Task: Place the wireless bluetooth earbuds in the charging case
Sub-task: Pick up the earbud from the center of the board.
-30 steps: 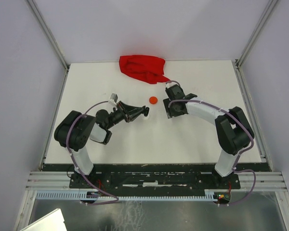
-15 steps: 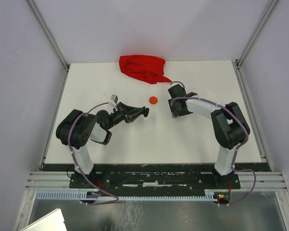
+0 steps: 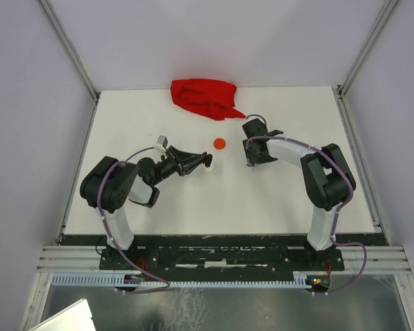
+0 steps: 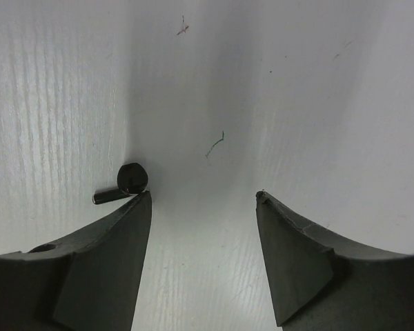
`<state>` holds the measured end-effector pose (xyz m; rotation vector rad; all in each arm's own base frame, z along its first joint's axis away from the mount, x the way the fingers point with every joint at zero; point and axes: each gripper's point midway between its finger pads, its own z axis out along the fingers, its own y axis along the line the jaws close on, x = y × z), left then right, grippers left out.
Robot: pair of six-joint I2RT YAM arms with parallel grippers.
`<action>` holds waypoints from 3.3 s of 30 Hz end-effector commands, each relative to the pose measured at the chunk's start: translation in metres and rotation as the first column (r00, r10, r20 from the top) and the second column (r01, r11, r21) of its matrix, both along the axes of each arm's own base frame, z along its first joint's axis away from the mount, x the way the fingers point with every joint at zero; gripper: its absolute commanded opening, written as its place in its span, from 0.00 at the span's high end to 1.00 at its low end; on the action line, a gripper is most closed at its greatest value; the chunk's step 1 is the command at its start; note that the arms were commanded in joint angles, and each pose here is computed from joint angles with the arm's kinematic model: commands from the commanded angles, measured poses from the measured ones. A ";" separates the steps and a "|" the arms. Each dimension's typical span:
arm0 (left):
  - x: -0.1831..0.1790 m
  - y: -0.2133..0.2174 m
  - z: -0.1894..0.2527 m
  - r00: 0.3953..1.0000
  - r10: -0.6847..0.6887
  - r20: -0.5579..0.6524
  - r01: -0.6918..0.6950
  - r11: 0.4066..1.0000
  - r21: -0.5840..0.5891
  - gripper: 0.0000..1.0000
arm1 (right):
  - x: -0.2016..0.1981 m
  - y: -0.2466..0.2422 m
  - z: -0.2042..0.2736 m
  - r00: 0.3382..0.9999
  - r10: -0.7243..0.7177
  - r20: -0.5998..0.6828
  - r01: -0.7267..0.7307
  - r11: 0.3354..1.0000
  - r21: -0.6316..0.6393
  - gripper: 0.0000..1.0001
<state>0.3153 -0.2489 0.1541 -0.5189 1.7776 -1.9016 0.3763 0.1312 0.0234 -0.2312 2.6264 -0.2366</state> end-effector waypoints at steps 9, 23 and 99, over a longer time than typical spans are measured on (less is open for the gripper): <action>-0.003 0.004 0.022 0.995 -0.006 0.096 0.011 0.998 -0.055 0.97 | 0.027 0.013 -0.001 1.000 -0.003 0.023 0.002 0.999 0.039 0.30; -0.002 0.007 0.021 0.996 0.005 0.091 0.000 0.999 -0.054 0.97 | 0.048 0.014 0.018 0.990 -0.043 0.135 0.035 0.998 0.060 0.30; -0.003 0.009 0.017 0.997 0.006 0.081 0.000 0.998 -0.068 0.97 | 0.029 0.062 -0.004 1.000 0.028 -0.008 -0.026 0.977 0.211 0.59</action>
